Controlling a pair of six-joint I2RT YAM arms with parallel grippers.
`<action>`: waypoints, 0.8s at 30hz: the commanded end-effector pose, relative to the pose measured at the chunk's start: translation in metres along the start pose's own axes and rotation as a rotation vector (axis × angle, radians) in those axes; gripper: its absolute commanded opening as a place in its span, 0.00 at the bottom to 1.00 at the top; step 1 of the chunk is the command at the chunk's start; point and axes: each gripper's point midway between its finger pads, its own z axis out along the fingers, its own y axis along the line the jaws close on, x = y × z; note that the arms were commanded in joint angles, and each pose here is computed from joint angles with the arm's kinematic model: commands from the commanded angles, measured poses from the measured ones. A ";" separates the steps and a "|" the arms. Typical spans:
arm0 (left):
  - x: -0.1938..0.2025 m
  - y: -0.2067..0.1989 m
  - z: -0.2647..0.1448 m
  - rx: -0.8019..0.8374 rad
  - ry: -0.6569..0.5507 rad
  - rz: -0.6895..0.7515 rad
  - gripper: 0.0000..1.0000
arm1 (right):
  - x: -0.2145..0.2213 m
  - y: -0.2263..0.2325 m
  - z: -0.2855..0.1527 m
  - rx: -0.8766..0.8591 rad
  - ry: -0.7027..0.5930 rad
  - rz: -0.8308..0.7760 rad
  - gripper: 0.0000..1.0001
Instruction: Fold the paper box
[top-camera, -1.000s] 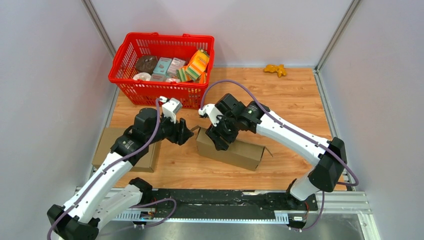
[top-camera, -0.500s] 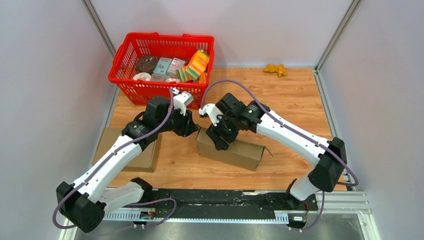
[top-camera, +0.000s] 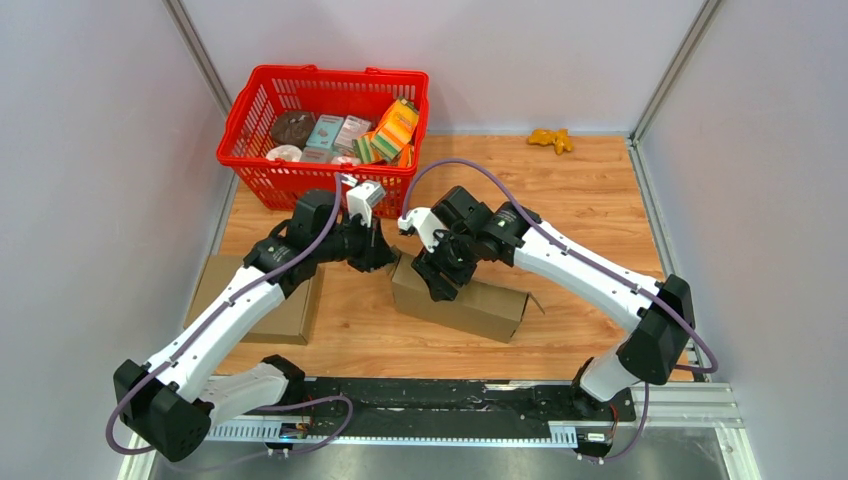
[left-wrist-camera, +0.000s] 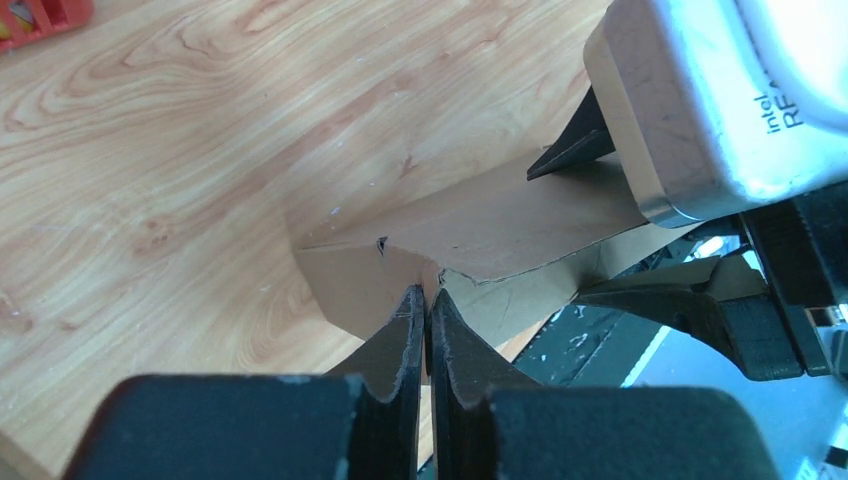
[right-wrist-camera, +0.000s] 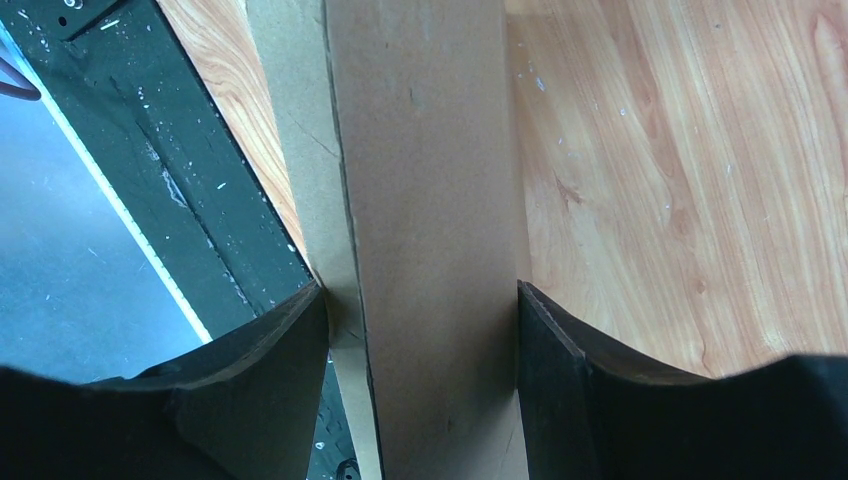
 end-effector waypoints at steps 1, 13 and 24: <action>-0.018 -0.040 -0.007 0.160 -0.051 -0.059 0.08 | -0.006 0.014 0.009 -0.072 -0.031 0.041 0.41; -0.020 -0.056 0.003 0.202 -0.048 -0.172 0.15 | -0.010 0.014 0.010 -0.069 -0.041 0.047 0.41; 0.012 -0.016 0.004 -0.022 0.020 -0.084 0.17 | -0.008 0.015 0.009 -0.065 -0.039 0.042 0.41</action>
